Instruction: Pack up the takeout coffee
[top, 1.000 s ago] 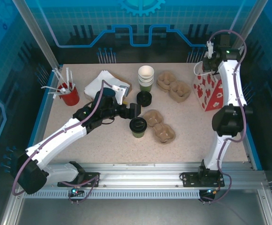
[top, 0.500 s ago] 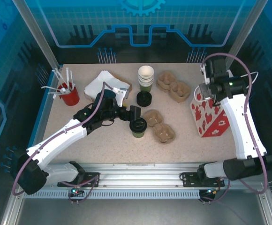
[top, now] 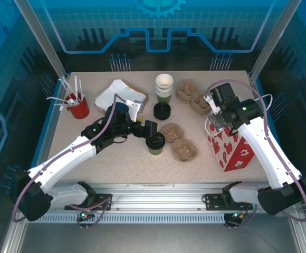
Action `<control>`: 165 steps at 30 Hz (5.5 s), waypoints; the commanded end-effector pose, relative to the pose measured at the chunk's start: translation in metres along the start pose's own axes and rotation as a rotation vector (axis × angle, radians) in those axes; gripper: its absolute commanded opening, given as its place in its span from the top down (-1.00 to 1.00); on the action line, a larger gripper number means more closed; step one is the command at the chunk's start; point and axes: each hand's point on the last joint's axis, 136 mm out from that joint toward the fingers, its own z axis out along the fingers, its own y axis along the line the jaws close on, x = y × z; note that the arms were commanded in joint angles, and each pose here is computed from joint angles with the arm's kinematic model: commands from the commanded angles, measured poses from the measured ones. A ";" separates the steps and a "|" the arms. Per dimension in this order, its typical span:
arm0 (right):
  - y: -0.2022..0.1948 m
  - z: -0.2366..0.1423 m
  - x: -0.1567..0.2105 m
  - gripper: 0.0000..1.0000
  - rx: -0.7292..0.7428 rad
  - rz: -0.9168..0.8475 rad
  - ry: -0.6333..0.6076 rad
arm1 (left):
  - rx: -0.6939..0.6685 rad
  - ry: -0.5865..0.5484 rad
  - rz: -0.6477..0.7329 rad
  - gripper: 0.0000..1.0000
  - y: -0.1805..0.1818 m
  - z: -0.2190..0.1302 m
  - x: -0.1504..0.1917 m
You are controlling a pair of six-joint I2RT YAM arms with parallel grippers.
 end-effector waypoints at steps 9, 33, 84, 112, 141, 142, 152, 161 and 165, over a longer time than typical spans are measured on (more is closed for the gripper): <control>0.033 0.000 -0.044 1.00 -0.135 -0.135 -0.156 | 0.003 -0.008 0.034 -0.83 -0.003 -0.004 0.000; 0.040 0.002 -0.090 1.00 -0.181 -0.175 -0.332 | -0.005 -0.003 0.033 -0.83 -0.001 0.001 -0.002; 0.205 -0.027 -0.015 -0.19 -0.494 -0.167 -0.238 | -0.118 -0.015 -0.119 -0.86 0.045 -0.027 0.021; 0.211 0.118 -0.001 0.08 -0.403 0.163 0.066 | -0.088 -0.019 -0.113 -0.85 0.040 -0.025 0.020; 0.212 0.150 -0.008 0.09 -0.365 0.158 0.130 | -0.087 -0.007 -0.106 -0.86 0.041 -0.021 0.022; 0.212 0.150 -0.008 0.09 -0.364 0.157 0.132 | -0.086 -0.006 -0.105 -0.86 0.041 -0.021 0.022; 0.212 0.155 -0.003 0.14 -0.349 0.143 0.148 | -0.086 0.000 -0.107 -0.86 0.042 -0.020 0.025; 0.206 0.143 -0.005 0.39 -0.352 0.146 0.123 | -0.085 0.001 -0.106 -0.86 0.042 -0.019 0.025; 0.203 0.134 -0.006 0.39 -0.359 0.149 0.107 | -0.084 0.000 -0.103 -0.86 0.041 -0.020 0.024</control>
